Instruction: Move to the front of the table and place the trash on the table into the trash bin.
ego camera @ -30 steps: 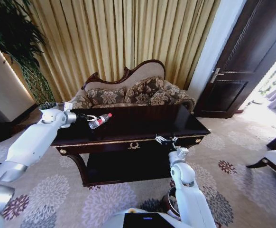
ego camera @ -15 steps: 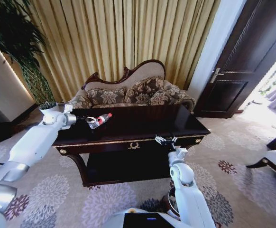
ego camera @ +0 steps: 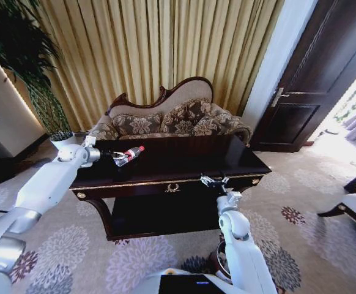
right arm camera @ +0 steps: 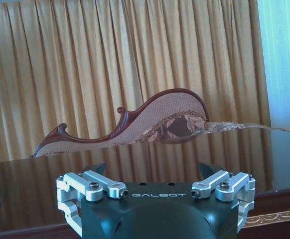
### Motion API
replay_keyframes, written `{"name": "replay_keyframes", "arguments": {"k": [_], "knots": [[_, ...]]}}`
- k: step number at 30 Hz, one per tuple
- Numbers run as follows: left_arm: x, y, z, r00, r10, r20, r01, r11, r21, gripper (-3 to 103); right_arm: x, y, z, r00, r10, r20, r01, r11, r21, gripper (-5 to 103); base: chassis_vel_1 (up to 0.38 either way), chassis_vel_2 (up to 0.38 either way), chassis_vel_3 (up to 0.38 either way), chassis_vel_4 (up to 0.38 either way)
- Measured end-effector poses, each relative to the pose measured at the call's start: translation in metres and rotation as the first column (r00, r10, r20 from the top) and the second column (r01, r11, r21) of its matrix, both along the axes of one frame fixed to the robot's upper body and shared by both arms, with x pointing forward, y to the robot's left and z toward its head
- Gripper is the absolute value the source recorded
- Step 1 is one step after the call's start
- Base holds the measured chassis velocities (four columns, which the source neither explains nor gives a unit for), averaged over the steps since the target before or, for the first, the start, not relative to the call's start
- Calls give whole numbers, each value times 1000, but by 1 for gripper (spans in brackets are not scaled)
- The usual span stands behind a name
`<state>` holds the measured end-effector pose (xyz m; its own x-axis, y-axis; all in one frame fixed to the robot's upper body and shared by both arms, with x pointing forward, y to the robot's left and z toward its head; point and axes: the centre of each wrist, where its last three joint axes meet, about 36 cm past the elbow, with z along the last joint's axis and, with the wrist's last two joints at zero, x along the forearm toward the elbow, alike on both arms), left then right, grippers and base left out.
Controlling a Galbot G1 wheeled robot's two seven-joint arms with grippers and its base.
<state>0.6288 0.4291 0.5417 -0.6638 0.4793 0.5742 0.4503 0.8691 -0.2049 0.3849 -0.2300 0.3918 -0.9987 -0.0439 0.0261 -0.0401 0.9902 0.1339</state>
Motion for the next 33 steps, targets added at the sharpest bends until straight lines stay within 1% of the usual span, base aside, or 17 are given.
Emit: {"name": "replay_keyframes", "arguments": {"k": [11,12,13,14,16,17,19,22,33], "knots": [[-3,3,0,1000,-6,-2,6,1000,2,100,-1,-1,1,1000,-1,4,1,1000,1,100,0,0,0,0],[-3,3,0,1000,-7,-2,7,1000,0,102,0,-2,2,1000,-2,5,2,1000,0,100,0,0,0,0],[-3,3,-1,1000,-7,-2,7,1000,1,98,0,-2,3,1000,-3,7,3,1000,0,100,0,0,0,0],[-3,3,-1,1000,-7,-2,7,1000,1,98,0,-2,3,1000,-3,7,3,1000,0,100,0,0,0,0],[-4,4,-3,1000,-8,-5,8,1000,1,88,0,-3,3,1000,-4,8,4,1000,1,100,0,0,0,0],[-4,4,-3,1000,-8,-5,8,1000,1,88,0,-3,3,1000,-4,8,4,1000,1,100,0,0,0,0],[-5,5,-3,1000,-11,-8,11,1000,1,82,-1,-2,4,1000,-5,9,5,1000,2,100,0,0,0,0],[-5,5,-3,1000,-13,-7,13,1000,1,81,-1,-2,4,1000,-5,9,5,1000,4,100,0,0,0,0],[-6,10,0,1000,-21,-4,21,1000,-7,81,-1,-1,4,1000,-4,8,4,1000,4,100,0,0,0,0]]}}
